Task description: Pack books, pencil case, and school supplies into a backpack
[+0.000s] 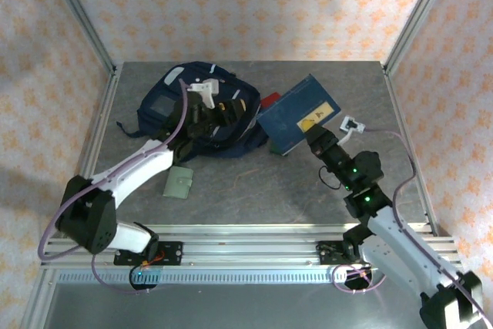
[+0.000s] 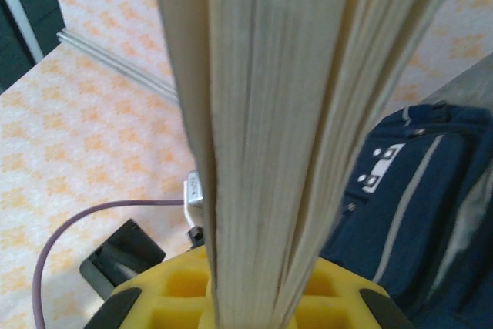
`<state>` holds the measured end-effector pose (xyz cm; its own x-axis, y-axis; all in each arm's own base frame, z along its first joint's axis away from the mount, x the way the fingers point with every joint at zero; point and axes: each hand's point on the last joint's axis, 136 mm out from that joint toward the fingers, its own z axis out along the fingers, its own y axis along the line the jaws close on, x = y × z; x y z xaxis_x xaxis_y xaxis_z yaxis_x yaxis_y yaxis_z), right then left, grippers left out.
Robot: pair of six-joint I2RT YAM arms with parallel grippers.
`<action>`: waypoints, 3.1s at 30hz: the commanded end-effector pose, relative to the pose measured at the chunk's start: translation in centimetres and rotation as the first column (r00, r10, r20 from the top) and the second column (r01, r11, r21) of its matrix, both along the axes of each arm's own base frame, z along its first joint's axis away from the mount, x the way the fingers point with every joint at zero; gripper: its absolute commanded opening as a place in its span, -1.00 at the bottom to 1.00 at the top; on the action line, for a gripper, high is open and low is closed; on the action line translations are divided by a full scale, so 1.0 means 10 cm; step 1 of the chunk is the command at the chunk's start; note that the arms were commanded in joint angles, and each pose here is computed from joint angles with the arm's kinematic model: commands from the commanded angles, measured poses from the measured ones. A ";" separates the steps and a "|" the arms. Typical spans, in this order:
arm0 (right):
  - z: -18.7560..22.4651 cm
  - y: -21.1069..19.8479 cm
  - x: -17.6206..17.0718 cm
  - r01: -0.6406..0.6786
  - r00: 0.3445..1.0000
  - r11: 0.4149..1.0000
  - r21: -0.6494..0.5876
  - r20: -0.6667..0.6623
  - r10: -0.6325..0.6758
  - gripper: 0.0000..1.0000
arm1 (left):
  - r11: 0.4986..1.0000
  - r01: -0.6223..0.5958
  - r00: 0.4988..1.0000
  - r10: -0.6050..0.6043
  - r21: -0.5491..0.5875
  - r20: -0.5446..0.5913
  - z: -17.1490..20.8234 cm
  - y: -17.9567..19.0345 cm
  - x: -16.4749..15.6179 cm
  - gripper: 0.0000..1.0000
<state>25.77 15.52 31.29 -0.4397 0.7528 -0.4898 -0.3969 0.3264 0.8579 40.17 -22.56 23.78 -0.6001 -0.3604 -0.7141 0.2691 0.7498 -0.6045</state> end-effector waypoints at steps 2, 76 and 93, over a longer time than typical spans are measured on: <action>-0.06 -0.19 -0.05 0.091 0.996 0.994 -0.065 0.000 -0.091 -1.00 | 0.909 -0.087 0.988 0.132 0.407 -0.082 -0.62 0.36 0.18 0.25; -1.19 2.30 1.85 -0.443 0.814 0.884 0.151 -0.344 0.467 -1.00 | 0.679 -0.402 0.914 0.250 0.615 0.321 1.23 0.51 0.57 -1.00; -2.07 2.70 2.40 -0.361 0.718 0.933 -0.004 -0.639 0.276 -0.19 | 0.723 -0.346 0.936 0.225 0.597 0.271 1.06 0.40 0.55 -1.00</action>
<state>49.79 44.97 10.83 -0.8980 0.4312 -0.0880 0.0658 0.3292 0.9420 45.44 -18.21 28.90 -0.5252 0.1653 -0.8348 0.0569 0.9856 0.1593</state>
